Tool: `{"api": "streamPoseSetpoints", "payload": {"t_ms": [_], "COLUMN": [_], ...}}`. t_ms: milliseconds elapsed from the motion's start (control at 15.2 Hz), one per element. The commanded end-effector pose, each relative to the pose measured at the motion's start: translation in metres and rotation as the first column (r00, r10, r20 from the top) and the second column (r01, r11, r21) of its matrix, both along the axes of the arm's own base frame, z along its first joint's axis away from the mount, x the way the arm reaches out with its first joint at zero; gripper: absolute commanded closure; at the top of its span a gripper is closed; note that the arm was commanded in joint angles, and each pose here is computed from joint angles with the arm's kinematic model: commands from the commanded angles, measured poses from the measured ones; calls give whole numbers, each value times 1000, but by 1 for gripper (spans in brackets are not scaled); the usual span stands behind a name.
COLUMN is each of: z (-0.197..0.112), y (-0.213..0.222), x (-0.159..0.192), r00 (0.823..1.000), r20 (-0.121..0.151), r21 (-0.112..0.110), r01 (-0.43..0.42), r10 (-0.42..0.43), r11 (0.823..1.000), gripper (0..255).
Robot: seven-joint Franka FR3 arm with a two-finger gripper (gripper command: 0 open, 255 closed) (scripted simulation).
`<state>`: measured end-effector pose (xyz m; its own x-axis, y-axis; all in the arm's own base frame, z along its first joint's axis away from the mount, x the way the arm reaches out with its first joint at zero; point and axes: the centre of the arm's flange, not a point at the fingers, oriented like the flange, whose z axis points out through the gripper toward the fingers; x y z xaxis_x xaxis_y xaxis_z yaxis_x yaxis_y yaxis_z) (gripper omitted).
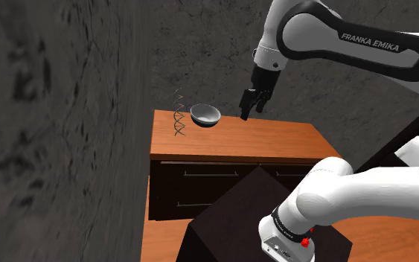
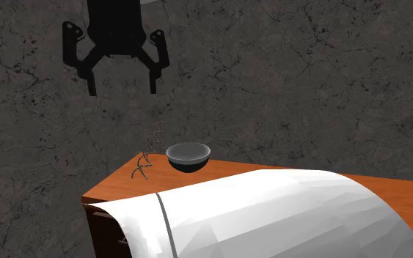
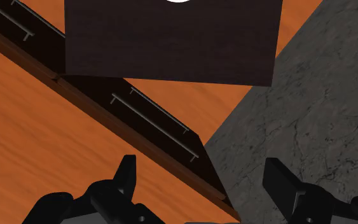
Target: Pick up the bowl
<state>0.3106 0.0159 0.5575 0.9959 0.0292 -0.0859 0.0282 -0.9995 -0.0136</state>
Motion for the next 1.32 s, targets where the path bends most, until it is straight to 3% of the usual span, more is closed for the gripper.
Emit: {"api": "streamPoseSetpoints", "payload": {"t_ms": [0, 1254], "z": [0, -159], "y": [0, -36], "x": [0, 171], "r00": [1000, 996], "r20": [0, 88], "r21": [0, -157], "r01": [0, -21], "r10": [0, 35], "r11": [1000, 987], "gripper": [0, 0]}}
